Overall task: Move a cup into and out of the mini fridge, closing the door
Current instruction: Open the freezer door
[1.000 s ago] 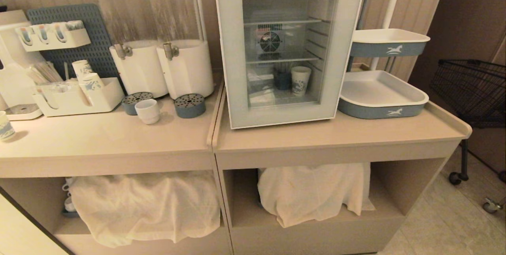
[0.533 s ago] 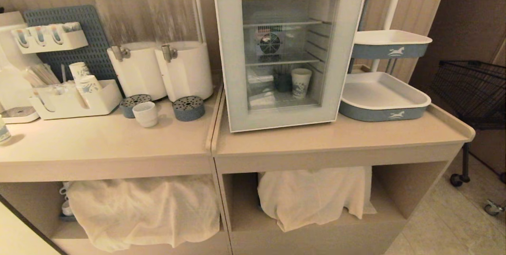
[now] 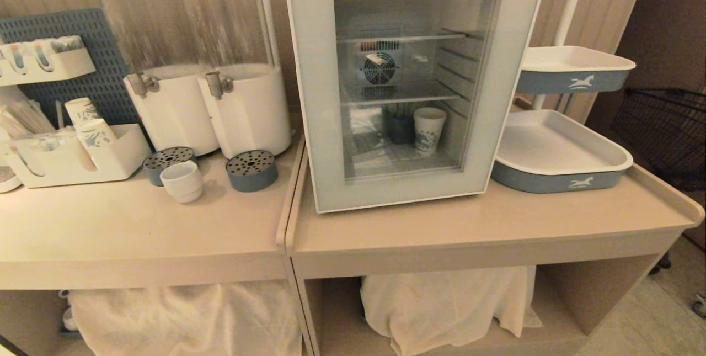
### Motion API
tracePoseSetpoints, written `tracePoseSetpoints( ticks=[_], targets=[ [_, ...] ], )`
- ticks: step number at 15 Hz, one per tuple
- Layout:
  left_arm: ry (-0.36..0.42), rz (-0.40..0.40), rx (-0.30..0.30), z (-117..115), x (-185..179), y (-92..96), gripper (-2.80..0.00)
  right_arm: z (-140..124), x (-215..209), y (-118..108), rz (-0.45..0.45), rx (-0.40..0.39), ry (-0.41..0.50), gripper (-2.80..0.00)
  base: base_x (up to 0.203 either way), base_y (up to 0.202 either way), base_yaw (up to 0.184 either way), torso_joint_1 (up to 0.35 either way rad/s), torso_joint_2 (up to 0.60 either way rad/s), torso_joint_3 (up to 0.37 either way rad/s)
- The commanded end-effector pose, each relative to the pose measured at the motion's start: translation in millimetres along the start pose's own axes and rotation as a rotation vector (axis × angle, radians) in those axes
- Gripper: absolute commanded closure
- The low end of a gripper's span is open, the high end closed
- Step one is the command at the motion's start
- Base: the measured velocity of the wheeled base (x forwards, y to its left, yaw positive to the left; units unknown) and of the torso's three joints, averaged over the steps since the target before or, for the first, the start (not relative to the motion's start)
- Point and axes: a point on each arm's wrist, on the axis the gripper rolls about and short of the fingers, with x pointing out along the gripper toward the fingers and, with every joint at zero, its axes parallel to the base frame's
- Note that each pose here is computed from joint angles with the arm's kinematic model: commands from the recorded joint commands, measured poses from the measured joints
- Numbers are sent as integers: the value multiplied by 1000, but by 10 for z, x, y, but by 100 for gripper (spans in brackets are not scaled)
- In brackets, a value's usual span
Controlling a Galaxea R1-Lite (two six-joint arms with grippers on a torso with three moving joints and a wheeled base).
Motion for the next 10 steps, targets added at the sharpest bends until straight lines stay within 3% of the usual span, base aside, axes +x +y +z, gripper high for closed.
tracePoseSetpoints(
  ticks=[1,6,10],
  targets=[
    [0,0,-1,-2,0,0,0,0,0,0,0,0,-1,0,182,0,-3,-1,2,2],
    [-1,0,1,0,0,0,0,1,1,0,0,0,1,0,161,0,-1,1,2,2],
    [-29,11,22,113,-36,0,0,1,1,0,0,0,1,0,0,0,0,0,0,0]
  ],
)
